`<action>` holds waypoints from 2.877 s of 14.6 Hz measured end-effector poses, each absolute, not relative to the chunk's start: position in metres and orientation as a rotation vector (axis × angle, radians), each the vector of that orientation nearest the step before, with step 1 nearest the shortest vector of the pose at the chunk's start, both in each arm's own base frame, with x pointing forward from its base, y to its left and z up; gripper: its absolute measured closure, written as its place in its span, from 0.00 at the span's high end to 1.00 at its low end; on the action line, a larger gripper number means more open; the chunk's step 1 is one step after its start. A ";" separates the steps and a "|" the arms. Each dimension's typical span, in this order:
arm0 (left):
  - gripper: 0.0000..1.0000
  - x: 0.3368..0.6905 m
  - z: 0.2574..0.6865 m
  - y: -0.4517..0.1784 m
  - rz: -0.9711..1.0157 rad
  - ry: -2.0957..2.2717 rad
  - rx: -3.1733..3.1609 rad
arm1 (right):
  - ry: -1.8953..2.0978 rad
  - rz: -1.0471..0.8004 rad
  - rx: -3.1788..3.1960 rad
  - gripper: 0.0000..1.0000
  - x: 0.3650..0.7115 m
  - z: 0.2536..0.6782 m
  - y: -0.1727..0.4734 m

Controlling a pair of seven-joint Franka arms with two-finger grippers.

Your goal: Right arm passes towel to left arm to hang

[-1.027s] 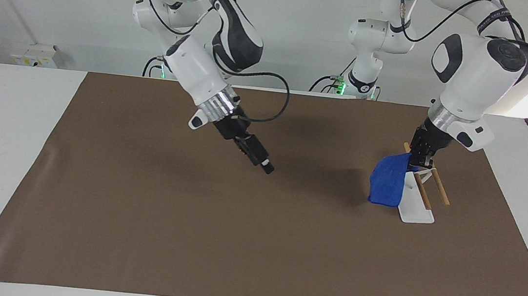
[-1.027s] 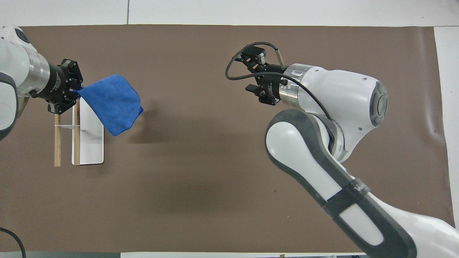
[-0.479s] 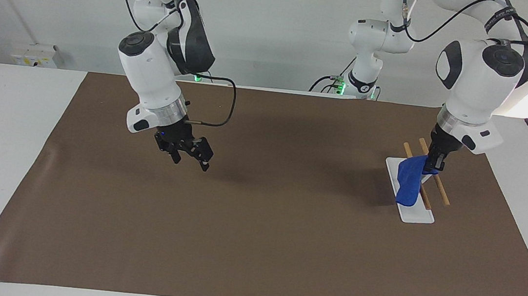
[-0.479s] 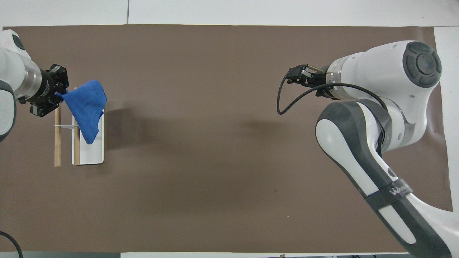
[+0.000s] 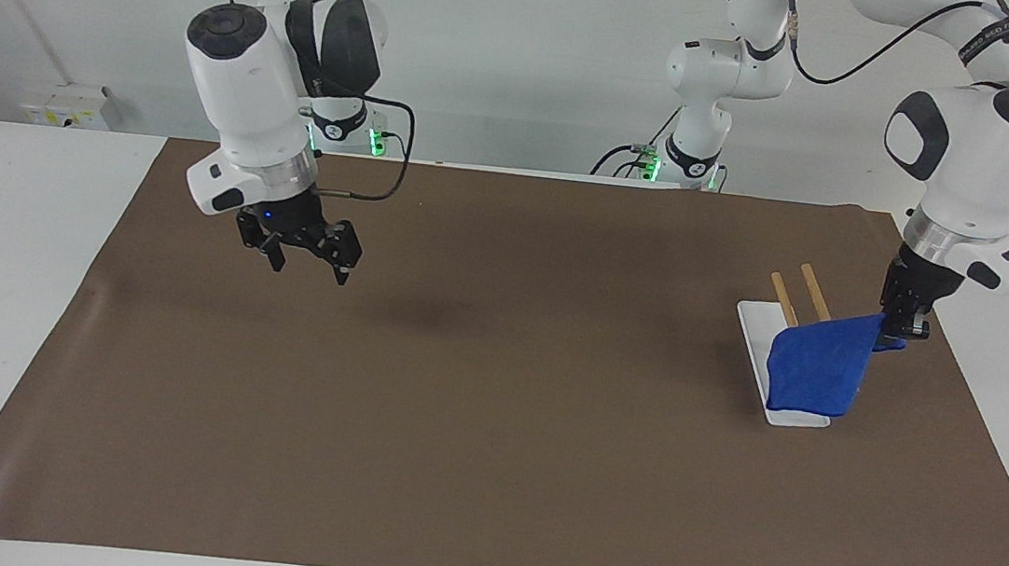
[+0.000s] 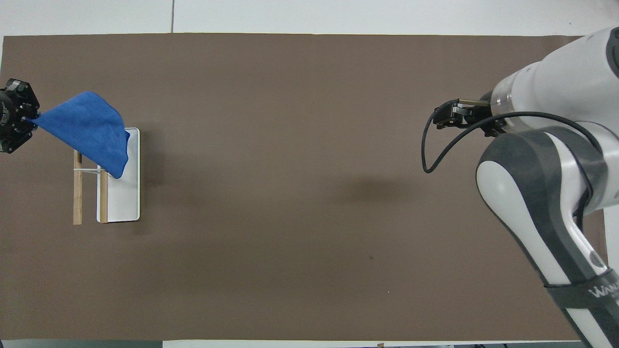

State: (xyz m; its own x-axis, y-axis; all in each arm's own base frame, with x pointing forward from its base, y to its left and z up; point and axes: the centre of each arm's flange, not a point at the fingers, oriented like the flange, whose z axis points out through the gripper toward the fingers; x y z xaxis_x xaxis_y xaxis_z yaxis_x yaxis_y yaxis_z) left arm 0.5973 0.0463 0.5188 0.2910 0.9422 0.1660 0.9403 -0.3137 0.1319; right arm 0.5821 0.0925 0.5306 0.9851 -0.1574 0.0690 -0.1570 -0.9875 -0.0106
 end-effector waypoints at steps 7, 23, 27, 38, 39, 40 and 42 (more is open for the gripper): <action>0.02 0.574 0.496 0.080 0.348 1.896 2.462 | 0.256 -0.002 -3.207 1.00 0.546 0.620 0.020; 0.02 0.556 0.474 0.079 0.441 1.847 2.555 | 0.255 0.105 -3.208 1.00 0.556 0.620 0.006; 0.02 0.529 0.449 0.070 0.365 1.845 2.597 | 0.255 0.106 -3.208 1.00 0.556 0.620 0.006; 0.72 0.533 0.474 0.073 0.447 1.815 2.566 | 0.281 0.109 -3.161 1.00 0.556 0.619 0.016; 0.85 0.539 0.484 0.071 0.476 1.799 2.560 | 0.281 0.109 -3.157 1.00 0.556 0.619 0.017; 0.96 0.545 0.494 0.067 0.505 1.771 2.562 | 0.281 0.109 -3.157 1.00 0.556 0.619 0.017; 1.00 0.554 0.509 0.049 0.544 1.635 2.634 | 0.282 0.109 -3.156 1.00 0.556 0.619 0.017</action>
State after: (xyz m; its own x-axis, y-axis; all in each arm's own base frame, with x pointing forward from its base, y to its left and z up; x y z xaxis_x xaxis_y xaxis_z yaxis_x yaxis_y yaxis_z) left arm 0.5535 0.0487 0.5087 0.4003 0.8685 0.2923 0.8706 -0.4600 0.1747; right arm 0.5557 0.0165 0.6193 0.9819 -0.1778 -0.0660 -0.1758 -0.9838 0.0353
